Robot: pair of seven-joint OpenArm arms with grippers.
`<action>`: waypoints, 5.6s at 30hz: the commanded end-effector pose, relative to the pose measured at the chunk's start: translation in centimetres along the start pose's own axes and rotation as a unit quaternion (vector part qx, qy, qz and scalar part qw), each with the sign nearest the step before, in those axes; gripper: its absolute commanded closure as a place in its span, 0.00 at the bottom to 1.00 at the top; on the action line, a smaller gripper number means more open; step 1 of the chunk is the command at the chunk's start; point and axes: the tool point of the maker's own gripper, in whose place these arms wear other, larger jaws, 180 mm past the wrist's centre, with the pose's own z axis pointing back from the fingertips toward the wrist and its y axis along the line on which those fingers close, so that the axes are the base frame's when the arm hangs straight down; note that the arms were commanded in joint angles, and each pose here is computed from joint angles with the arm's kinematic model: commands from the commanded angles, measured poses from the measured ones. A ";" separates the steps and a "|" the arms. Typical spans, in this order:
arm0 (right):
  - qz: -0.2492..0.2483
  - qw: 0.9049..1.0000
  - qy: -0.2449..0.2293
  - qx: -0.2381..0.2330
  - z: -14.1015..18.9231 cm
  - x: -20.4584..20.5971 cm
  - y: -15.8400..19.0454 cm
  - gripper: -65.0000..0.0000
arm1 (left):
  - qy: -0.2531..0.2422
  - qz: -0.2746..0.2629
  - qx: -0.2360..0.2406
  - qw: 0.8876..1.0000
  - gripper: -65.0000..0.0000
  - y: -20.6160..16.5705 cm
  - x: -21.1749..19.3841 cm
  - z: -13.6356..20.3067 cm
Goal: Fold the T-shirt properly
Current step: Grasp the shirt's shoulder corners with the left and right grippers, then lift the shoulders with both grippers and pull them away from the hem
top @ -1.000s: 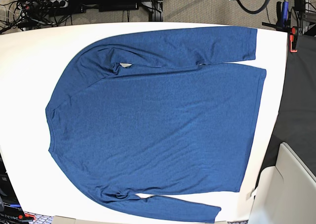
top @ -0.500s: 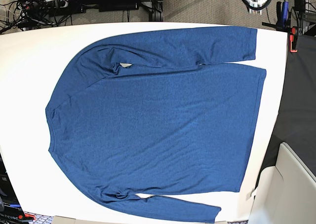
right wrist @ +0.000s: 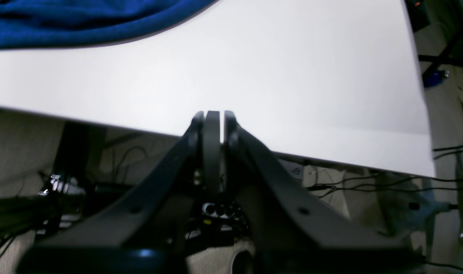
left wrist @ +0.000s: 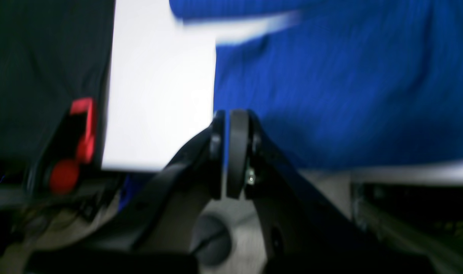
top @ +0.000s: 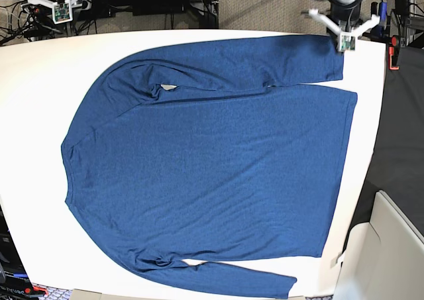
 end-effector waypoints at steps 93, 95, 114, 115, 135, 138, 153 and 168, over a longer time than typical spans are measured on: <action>-0.364 0.921 0.127 0.057 -12.4 3.1 3.4 0.49 | 0.105 0.240 -0.088 0.961 1.00 -0.8 0.5 -3.4; -0.369 0.919 0.129 0.058 -12.9 3.0 3.5 0.50 | 0.106 0.240 -0.088 0.961 1.00 -0.8 0.4 -3.4; -0.368 0.918 0.105 0.103 -9.8 3.6 3.9 1.00 | 0.135 0.234 -0.086 0.959 1.00 -1.0 -2.0 -2.2; -0.348 0.925 0.102 0.110 -9.2 3.5 3.6 1.00 | 0.138 0.230 -0.085 0.959 1.00 -0.9 -2.2 -2.0; -0.286 0.952 0.001 0.112 -10.3 8.2 -0.7 1.00 | 0.011 0.216 -0.081 0.973 1.00 1.0 5.9 -3.3; -0.288 0.951 -0.007 0.112 -10.7 8.8 -0.9 1.00 | -0.012 0.220 -0.076 0.972 1.00 1.6 7.6 -3.8; -0.300 0.947 -0.008 0.114 -10.7 8.8 -0.3 1.00 | -0.049 0.254 -0.059 0.964 0.99 3.7 11.0 -7.5; -0.309 0.944 -0.009 0.118 -10.7 8.9 0.2 1.00 | 0.062 0.276 -0.054 0.958 0.59 3.1 4.1 -9.5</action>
